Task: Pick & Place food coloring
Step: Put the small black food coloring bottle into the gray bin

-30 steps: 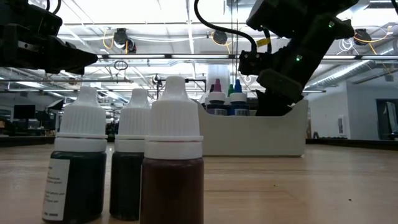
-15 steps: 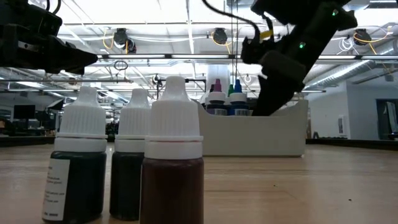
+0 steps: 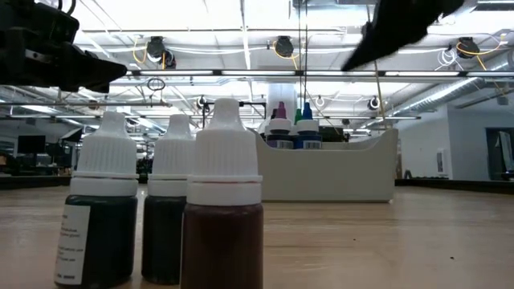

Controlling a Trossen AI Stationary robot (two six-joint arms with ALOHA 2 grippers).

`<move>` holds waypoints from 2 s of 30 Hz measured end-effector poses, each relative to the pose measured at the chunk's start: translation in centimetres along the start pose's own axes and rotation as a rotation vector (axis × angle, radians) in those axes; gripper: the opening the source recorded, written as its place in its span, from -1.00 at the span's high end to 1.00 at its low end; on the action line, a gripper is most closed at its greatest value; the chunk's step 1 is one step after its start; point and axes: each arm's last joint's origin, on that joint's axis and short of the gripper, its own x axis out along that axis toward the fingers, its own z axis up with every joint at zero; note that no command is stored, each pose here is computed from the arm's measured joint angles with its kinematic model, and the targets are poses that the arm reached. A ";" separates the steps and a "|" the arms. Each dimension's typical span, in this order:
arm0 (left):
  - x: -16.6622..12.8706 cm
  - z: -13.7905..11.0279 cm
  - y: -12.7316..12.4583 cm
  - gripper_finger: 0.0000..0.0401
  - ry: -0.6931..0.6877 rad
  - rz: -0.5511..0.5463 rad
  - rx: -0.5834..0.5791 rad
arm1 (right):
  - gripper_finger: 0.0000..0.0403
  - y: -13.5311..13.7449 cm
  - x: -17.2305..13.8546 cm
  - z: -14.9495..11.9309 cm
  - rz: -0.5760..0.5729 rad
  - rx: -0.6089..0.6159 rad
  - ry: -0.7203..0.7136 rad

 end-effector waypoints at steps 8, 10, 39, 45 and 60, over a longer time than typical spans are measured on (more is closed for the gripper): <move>0.0 0.1 0.2 0.85 -0.001 0.061 -0.024 | 0.89 -1.7 -3.1 -2.8 0.166 -0.152 -0.512; 0.0 0.1 0.2 0.85 -0.005 0.062 -0.001 | 0.97 -3.0 -2.9 -4.6 0.107 -0.126 -0.535; 0.0 0.5 -0.4 0.87 -0.041 0.000 -0.452 | 1.00 -6.9 -4.5 -13.2 0.251 -0.029 -0.911; 0.8 0.8 -2.3 0.97 -0.020 -0.057 -0.562 | 1.00 -6.9 -4.4 -13.2 0.238 -0.061 -0.902; 9.1 10.5 -10.5 0.98 0.192 0.042 -0.397 | 0.99 -6.9 -4.3 -13.4 0.209 -0.137 -0.887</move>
